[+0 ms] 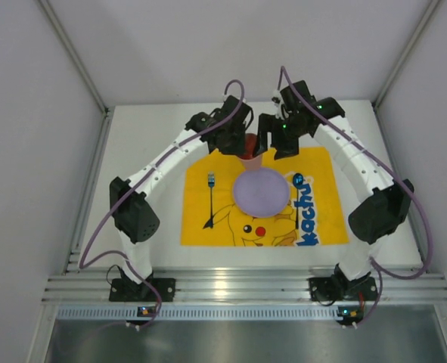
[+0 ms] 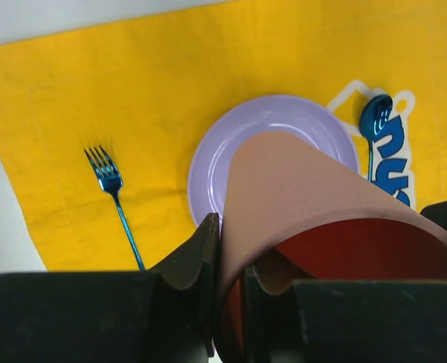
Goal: Set the dinner table for one person
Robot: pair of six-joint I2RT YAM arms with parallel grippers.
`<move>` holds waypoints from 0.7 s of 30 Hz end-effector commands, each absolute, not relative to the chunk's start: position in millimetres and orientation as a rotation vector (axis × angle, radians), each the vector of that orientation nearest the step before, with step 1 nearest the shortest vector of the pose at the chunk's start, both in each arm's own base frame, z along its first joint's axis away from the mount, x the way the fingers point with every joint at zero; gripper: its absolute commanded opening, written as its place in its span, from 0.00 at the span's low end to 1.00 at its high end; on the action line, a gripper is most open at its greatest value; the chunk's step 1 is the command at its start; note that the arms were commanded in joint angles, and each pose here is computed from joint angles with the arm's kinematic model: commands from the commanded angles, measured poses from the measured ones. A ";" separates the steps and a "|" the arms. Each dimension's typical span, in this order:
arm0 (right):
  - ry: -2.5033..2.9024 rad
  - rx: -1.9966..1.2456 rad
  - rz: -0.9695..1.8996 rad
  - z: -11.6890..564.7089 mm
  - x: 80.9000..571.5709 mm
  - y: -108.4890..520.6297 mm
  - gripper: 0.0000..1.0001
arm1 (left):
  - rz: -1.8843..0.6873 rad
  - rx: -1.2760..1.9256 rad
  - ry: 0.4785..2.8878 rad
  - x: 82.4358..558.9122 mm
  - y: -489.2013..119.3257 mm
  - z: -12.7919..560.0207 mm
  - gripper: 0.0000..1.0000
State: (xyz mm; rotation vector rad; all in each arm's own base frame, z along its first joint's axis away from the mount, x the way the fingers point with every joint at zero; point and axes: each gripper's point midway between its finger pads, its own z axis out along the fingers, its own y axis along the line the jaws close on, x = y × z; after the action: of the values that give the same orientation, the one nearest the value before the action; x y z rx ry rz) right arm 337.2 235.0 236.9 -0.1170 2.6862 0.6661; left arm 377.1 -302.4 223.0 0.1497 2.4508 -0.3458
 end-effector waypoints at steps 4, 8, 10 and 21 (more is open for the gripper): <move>2.654 -0.051 0.418 229.4 324.7 194.7 0.51 | -0.431 0.140 2.403 333.6 -316.1 265.4 0.00; 2.646 -0.055 0.371 228.3 319.9 189.9 0.02 | -0.444 0.175 2.410 314.1 -329.4 267.0 0.03; 2.643 -0.069 0.353 228.2 319.0 188.6 0.00 | -0.479 0.180 2.406 305.7 -338.4 272.6 0.26; 2.608 -0.064 0.194 235.5 334.1 164.6 0.00 | -0.534 0.139 2.372 286.0 -338.8 298.5 0.98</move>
State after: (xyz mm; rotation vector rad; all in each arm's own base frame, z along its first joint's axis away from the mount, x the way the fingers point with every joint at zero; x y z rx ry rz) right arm 312.9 176.8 212.5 -0.0817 2.7043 0.2524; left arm 293.5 -348.3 263.2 0.1828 2.4302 -0.4857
